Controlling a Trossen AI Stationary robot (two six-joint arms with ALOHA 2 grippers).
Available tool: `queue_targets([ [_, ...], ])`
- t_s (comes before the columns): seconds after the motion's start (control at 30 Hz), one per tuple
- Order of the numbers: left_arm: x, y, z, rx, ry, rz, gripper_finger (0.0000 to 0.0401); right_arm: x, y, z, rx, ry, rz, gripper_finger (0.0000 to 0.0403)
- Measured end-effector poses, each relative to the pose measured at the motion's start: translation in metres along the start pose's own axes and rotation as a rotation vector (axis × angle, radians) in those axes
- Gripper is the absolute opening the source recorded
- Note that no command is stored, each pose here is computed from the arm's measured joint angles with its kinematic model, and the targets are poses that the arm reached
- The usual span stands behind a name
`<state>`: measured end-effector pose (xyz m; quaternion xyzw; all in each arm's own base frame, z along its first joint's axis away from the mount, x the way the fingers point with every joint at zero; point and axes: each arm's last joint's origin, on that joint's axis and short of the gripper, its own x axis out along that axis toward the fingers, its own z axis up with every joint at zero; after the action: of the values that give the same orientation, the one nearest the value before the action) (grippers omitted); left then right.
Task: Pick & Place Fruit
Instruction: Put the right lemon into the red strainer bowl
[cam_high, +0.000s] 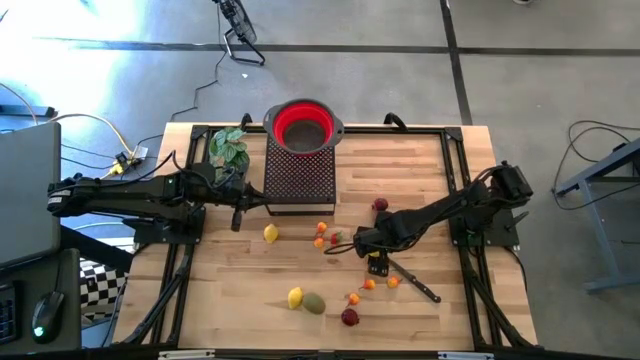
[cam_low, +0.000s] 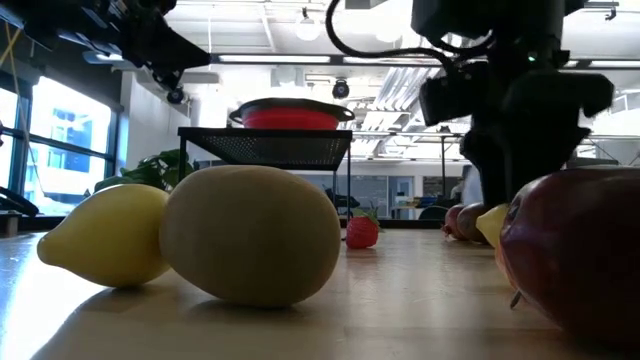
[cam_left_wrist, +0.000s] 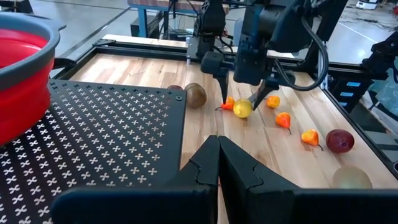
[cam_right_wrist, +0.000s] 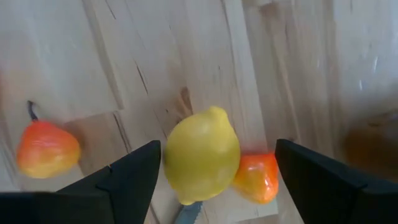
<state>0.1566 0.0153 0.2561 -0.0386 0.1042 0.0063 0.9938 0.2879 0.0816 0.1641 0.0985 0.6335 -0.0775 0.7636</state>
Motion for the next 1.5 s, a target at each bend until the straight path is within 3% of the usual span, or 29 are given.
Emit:
queue_targets([
  [1.0, -0.0001, 0.0015, -0.0037, -0.004, 0.037, 0.047, 0.0000, 0.0102, -0.0017, -0.0039, 0.021, -0.038, 0.014, 0.0306],
  [1.5, -0.0001, 0.0015, -0.0037, -0.004, 0.036, 0.047, 0.0000, 0.0101, -0.0023, -0.0036, 0.029, -0.051, -0.006, 0.0198],
])
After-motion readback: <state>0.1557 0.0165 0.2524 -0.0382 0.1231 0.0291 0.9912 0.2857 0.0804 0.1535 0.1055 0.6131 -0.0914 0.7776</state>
